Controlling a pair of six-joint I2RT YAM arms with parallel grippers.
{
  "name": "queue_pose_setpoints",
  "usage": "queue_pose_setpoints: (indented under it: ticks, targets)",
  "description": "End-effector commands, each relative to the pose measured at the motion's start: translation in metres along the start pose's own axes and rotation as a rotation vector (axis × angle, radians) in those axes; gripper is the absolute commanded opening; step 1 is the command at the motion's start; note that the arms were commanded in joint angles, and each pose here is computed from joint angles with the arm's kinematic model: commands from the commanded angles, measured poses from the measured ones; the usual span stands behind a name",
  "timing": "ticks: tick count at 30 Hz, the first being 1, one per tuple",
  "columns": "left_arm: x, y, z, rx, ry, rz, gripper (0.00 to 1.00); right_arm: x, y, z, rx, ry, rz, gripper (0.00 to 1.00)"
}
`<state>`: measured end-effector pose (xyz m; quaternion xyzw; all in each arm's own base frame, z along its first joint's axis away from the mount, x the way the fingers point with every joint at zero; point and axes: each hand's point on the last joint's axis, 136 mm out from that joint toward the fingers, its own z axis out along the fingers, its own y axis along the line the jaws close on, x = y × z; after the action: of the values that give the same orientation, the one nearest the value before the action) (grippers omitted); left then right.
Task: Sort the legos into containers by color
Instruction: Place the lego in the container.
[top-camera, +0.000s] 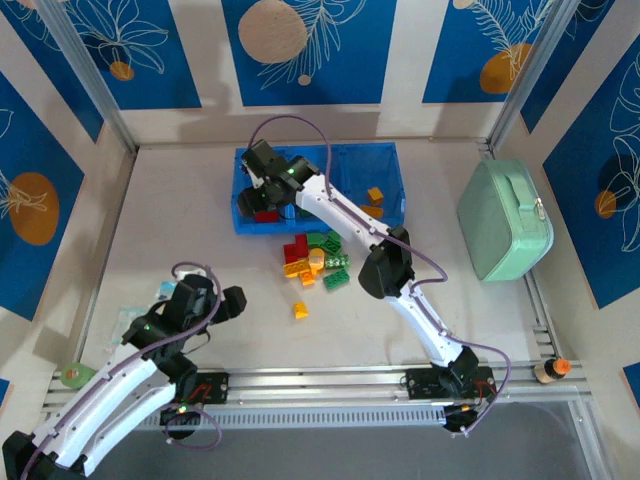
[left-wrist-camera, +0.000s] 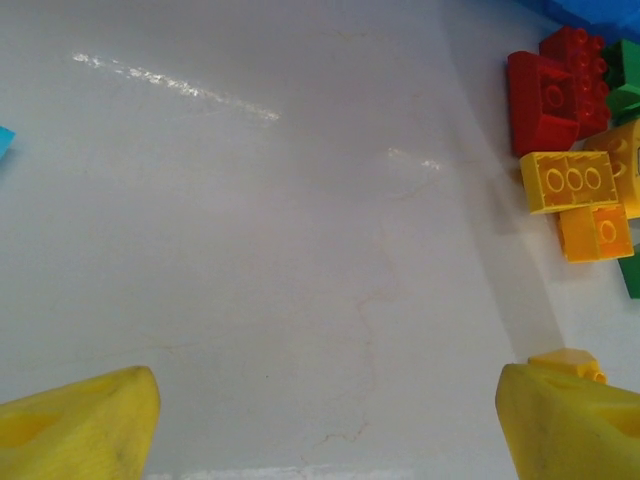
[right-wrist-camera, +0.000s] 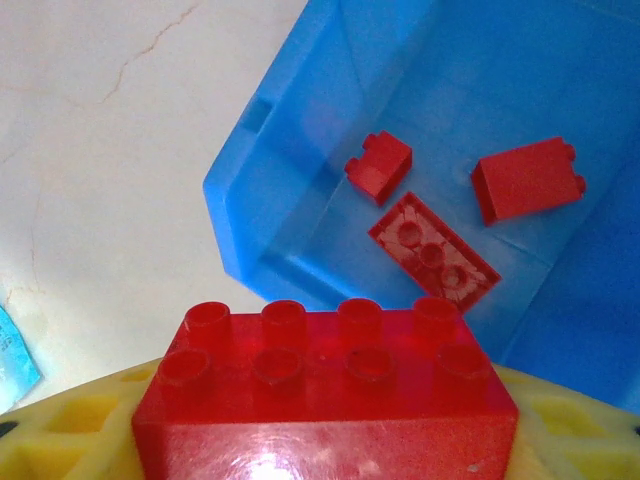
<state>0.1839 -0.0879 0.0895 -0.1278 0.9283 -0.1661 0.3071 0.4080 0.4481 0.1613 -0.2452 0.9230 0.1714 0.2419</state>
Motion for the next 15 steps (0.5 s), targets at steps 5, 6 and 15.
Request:
queue_pose_setpoints:
  ticks: [5,6,15]
  targets:
    - [0.003,-0.002,0.001,0.018,0.016,0.008,0.87,0.009,-0.001,0.005,-0.031,0.039,-0.014,0.41]
    - [0.004,-0.003,0.002,0.023,0.016,0.007,0.87,0.008,-0.002,0.006,-0.031,0.036,-0.013,0.41]
    - [0.001,-0.008,0.0,0.035,0.017,0.007,0.87,0.005,-0.013,0.029,0.002,0.018,0.002,0.43]
